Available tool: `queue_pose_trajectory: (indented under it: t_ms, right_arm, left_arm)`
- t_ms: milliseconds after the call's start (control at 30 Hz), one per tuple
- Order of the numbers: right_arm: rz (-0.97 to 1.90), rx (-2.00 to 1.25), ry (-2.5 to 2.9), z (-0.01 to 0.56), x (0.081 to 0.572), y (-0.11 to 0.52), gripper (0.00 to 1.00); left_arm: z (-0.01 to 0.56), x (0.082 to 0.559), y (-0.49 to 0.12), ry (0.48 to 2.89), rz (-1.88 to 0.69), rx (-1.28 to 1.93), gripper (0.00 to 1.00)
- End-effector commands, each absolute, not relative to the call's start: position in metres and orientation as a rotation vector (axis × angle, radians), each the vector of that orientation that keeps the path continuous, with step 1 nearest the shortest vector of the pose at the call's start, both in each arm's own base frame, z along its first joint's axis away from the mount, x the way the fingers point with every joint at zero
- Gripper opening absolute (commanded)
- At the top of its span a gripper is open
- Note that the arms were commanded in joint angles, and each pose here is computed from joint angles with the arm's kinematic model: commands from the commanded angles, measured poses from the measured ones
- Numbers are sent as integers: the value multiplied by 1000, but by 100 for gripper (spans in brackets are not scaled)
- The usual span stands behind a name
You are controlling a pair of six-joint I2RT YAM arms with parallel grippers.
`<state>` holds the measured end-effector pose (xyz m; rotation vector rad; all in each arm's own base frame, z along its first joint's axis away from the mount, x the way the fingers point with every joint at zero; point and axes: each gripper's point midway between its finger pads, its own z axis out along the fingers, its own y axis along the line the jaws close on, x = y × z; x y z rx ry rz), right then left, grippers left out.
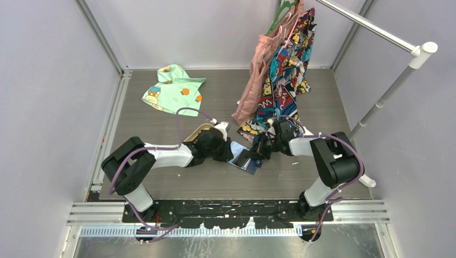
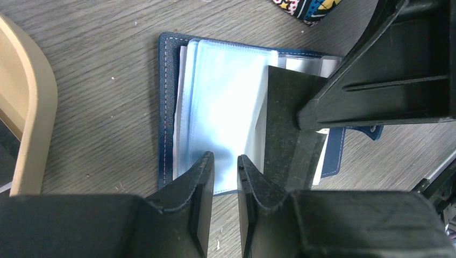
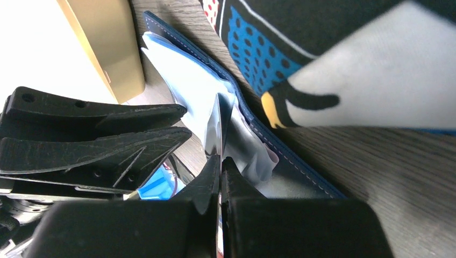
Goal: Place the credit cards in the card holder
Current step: Insert the credit card into the card holder.
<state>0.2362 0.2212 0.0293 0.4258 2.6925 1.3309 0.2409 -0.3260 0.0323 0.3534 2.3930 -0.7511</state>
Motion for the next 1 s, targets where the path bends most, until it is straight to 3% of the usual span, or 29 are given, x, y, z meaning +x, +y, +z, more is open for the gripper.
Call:
queue_pose_trajectory:
  t_ms: [0,500,967]
  right_arm:
    - [1303,291,2679,21,238,221,1]
    - [1419,188,2608,21,259,229,1]
    - [1497,179,2625,13,264,232,17]
  left_arm:
    - [24,231,-316,2439,-731,360,24]
    - [23,231,-318,2449,-726,383,26]
    - [77,222,-350,2353,-803,498,26]
